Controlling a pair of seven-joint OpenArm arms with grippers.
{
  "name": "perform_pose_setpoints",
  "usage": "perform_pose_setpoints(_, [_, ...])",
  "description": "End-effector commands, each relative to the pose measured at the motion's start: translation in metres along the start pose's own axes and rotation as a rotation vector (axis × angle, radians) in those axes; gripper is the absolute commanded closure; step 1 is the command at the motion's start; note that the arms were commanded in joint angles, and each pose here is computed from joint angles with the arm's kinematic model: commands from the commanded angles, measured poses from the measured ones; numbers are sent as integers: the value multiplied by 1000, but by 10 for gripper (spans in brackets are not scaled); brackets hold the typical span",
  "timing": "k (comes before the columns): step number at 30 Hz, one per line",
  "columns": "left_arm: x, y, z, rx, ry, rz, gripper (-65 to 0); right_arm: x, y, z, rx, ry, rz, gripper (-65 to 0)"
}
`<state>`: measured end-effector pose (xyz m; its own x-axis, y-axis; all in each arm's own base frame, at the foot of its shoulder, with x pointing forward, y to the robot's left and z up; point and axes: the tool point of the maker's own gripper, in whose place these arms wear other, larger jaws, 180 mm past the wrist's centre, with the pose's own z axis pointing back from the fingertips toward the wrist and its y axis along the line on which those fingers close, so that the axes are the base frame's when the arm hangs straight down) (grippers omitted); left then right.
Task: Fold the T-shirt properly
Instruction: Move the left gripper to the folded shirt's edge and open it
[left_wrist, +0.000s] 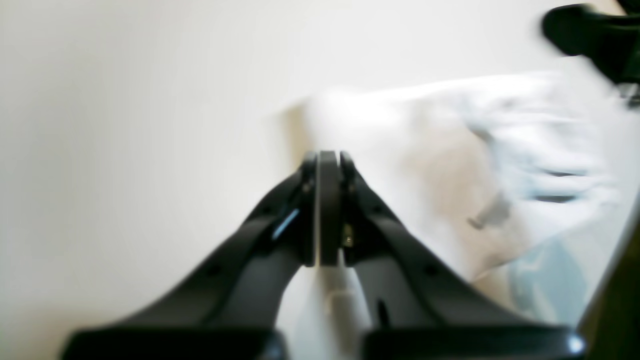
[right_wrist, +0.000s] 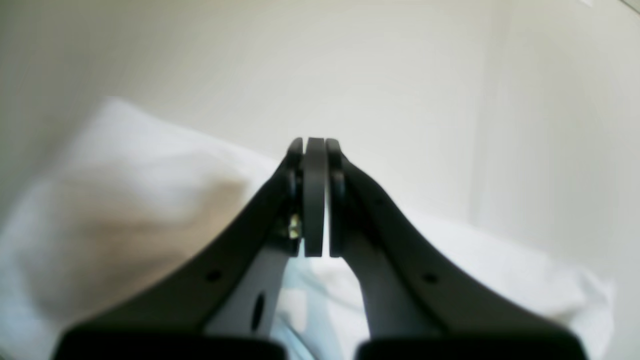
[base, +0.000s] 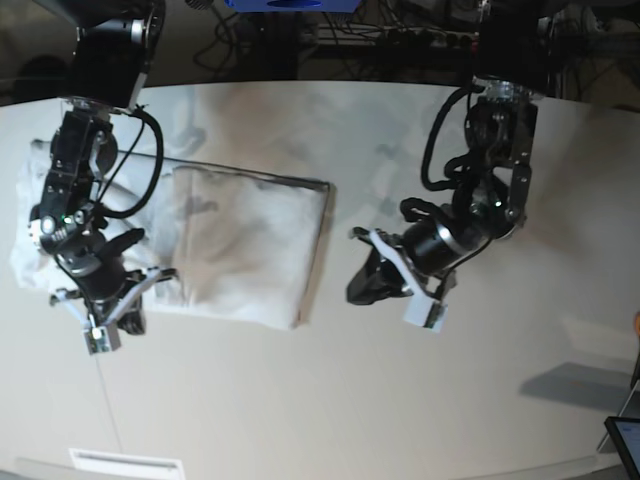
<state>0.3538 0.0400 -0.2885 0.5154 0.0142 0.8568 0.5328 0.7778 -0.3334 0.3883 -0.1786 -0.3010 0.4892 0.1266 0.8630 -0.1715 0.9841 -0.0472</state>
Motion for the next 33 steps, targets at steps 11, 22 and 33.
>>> perform_pose_setpoints(11, [-22, -75, -82, -207, 106, 61, -213, -36, -105, 49, -241, 30, -76, -17])
perform_pose_setpoints(22, [-81, -49, -70, -152, 249, 68, -255, -48, -146, 77, -356, 7, -122, -17])
perform_pose_setpoints(33, [-104, -9, -29, -70, 302, 20, -255, -51, -149, 79, -365, 15, -130, -17])
